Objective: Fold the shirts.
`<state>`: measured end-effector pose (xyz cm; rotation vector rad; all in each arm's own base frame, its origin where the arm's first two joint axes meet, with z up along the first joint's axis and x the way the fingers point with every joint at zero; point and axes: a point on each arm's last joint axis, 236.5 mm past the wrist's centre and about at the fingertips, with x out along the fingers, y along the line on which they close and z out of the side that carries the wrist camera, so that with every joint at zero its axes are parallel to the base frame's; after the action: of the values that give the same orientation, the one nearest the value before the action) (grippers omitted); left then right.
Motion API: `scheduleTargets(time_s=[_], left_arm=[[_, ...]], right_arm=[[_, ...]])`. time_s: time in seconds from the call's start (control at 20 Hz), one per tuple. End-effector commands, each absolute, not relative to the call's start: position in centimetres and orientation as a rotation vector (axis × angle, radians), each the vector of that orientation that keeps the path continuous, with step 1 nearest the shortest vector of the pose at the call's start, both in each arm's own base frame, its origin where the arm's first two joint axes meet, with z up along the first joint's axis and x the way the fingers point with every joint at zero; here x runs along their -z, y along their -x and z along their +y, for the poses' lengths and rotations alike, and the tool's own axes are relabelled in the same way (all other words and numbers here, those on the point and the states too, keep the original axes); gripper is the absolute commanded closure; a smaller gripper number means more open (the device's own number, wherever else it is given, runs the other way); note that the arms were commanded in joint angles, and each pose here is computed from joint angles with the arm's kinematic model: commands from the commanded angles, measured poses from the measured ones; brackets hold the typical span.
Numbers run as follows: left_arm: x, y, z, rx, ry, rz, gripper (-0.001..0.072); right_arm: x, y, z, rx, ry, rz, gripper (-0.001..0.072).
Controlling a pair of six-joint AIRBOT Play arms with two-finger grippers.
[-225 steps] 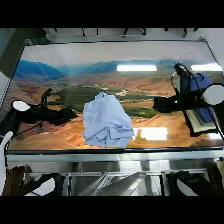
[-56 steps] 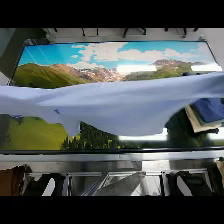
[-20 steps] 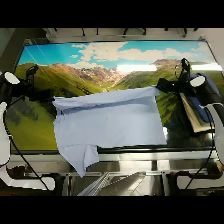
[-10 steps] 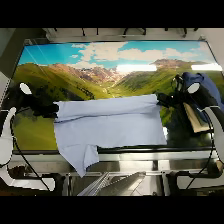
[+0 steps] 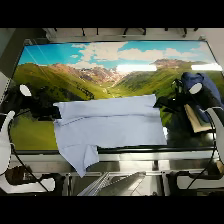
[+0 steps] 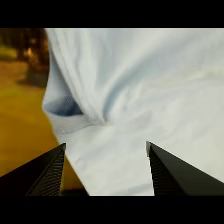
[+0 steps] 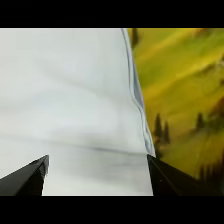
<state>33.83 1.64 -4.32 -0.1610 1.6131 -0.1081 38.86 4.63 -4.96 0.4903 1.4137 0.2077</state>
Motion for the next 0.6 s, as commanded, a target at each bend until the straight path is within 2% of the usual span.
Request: scheduleTargets(time_s=[0.0,0.15,0.25,0.4,0.55], left_arm=[[1.6,-30.5,3.3,0.023,0.221,1.584,0.0144],[3.4,-21.8,1.7,0.013,0.409,1.715,0.0144],[5.1,-18.0,-0.5,0.029,0.565,1.743,0.0144],[7.3,-14.7,-2.2,0.004,0.726,1.764,0.0145],[8.5,-14.2,-4.2,0.041,0.862,1.753,0.0155]], right_arm=[[2.4,-34.0,4.3,-0.31,-0.463,1.537,0.0007],[1.6,-32.6,3.8,-0.282,-0.479,1.494,0.0008],[1.0,-32.4,4.3,-0.291,-0.492,1.469,0.0008],[-0.7,-33.3,6.3,-0.371,-0.568,1.409,0.0008],[-1.8,-33.9,7.7,-0.43,-0.62,1.368,0.0008]])
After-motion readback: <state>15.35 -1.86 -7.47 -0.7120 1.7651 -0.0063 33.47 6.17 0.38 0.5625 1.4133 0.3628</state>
